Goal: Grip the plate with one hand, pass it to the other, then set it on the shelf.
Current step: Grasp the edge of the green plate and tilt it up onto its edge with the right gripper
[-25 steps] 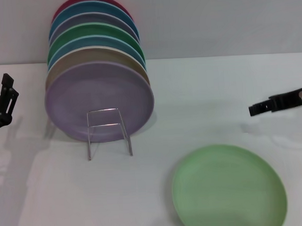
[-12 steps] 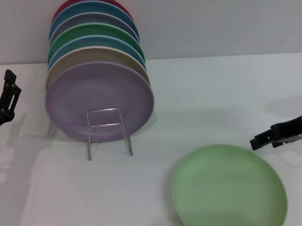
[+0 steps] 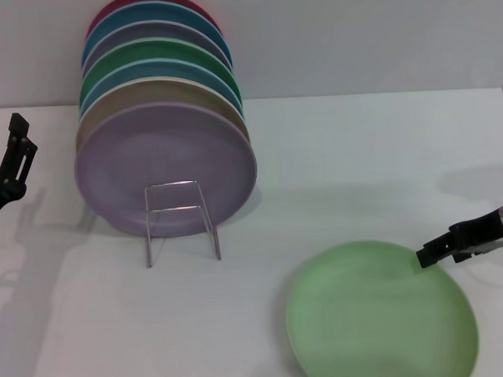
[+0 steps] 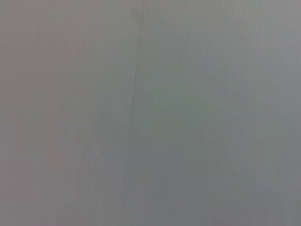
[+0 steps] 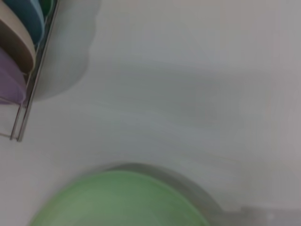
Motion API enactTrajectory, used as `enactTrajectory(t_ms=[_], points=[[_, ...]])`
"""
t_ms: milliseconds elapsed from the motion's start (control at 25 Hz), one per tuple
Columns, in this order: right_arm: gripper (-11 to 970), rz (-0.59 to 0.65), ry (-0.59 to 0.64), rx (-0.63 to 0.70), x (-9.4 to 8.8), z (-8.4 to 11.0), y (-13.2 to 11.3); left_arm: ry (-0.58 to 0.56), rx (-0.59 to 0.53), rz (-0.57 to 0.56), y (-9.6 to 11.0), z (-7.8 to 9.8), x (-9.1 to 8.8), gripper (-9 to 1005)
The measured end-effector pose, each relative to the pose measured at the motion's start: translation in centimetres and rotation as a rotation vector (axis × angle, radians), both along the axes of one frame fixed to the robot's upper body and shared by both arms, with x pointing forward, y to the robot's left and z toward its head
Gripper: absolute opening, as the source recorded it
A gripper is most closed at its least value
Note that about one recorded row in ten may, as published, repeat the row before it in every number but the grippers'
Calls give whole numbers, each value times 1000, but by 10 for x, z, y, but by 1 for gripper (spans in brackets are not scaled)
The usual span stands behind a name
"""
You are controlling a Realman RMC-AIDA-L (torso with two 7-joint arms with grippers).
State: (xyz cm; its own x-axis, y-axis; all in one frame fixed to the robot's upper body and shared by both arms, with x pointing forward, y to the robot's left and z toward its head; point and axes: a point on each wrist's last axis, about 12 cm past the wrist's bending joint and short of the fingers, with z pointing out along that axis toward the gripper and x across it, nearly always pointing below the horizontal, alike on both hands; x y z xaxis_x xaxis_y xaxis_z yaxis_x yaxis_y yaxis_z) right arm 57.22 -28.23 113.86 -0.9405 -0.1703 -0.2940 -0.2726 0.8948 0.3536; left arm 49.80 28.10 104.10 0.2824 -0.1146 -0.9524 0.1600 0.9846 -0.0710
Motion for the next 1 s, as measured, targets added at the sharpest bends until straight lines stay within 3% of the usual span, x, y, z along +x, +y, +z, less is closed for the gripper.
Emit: enactTrajectory(t_ms=[880,1000], points=[[487,24,47,-34,1,-11,4,-7,-1,0,0,1,0,775],[414,24,52,-32,0,-12,4,-7,-1,0,0,1,0,775]])
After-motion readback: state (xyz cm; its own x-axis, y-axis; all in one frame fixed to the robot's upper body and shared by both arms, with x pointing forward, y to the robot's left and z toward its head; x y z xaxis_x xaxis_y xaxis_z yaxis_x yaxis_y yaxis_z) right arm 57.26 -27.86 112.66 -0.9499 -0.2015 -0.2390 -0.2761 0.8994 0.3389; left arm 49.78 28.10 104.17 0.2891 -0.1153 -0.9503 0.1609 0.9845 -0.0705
